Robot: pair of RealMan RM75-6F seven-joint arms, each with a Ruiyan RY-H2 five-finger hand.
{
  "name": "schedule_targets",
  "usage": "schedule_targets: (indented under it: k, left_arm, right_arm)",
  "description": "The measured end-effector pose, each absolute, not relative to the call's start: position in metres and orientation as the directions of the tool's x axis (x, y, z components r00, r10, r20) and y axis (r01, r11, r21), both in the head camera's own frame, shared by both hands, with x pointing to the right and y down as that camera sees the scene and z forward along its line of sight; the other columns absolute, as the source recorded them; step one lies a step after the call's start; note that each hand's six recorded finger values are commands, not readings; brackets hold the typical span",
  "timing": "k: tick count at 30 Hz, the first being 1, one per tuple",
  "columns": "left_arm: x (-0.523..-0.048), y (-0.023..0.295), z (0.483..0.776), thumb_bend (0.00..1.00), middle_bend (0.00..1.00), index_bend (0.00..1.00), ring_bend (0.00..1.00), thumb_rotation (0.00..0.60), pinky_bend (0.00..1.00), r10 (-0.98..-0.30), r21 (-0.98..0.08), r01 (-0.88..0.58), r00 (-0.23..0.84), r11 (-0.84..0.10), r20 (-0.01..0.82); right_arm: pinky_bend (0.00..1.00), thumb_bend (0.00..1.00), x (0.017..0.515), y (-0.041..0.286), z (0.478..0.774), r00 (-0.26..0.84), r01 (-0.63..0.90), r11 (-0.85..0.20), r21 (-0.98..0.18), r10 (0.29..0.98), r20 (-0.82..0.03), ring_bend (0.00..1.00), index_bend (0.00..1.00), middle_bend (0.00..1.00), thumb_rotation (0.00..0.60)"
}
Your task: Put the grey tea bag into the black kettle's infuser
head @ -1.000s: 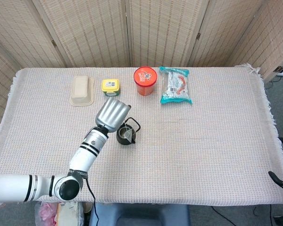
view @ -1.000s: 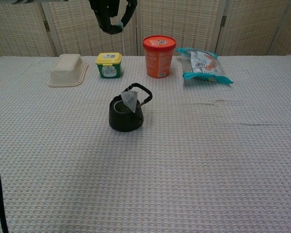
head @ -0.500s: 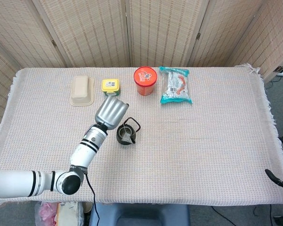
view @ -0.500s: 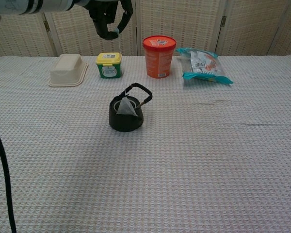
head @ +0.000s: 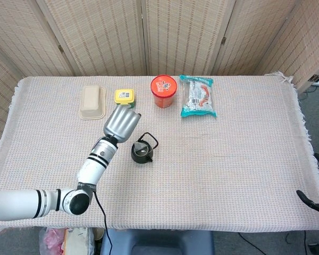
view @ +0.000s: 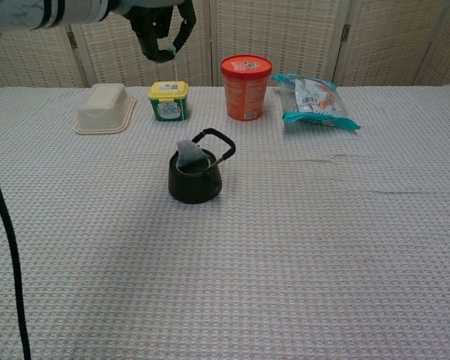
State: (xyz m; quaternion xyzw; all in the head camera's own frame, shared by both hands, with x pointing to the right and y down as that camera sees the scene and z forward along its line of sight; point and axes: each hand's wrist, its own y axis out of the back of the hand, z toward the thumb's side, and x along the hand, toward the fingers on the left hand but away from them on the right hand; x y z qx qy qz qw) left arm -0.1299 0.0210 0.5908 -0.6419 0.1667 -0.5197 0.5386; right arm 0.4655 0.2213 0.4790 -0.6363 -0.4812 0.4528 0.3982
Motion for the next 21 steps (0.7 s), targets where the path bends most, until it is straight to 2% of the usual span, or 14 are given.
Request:
schedule_targets:
  k: [5, 12, 17, 21]
  left_arm:
    - [-0.141, 0.028, 0.599, 0.48, 1.00, 0.63, 1.00, 0.600, 1.00, -0.769, -0.860, 0.317, 0.394, -0.400, 0.503]
    - [-0.165, 0.051, 0.621, 0.48, 1.00, 0.63, 1.00, 0.600, 1.00, -0.760, -0.840, 0.219, 0.359, -0.497, 0.543]
    - [-0.177, 0.066, 0.621, 0.48, 1.00, 0.63, 1.00, 0.600, 1.00, -0.772, -0.843, 0.183, 0.338, -0.507, 0.538]
    - [-0.182, 0.091, 0.621, 0.48, 1.00, 0.63, 1.00, 0.600, 1.00, -0.769, -0.834, 0.153, 0.329, -0.530, 0.549]
  right_arm:
    - [0.00, 0.10, 0.463, 0.222, 0.481, 0.138, 0.250, -0.230, -0.940, 0.970, -0.201, 0.00, 0.00, 0.00, 0.600]
    - [0.00, 0.10, 0.460, 0.227, 0.477, 0.153, 0.256, -0.222, -0.941, 0.970, -0.187, 0.00, 0.00, 0.00, 0.600]
    - [0.00, 0.10, 0.460, 0.231, 0.474, 0.169, 0.265, -0.221, -0.939, 0.969, -0.181, 0.00, 0.00, 0.00, 0.600]
    - [0.00, 0.10, 0.458, 0.234, 0.473, 0.190, 0.267, -0.226, -0.937, 0.965, -0.179, 0.00, 0.00, 0.00, 0.600]
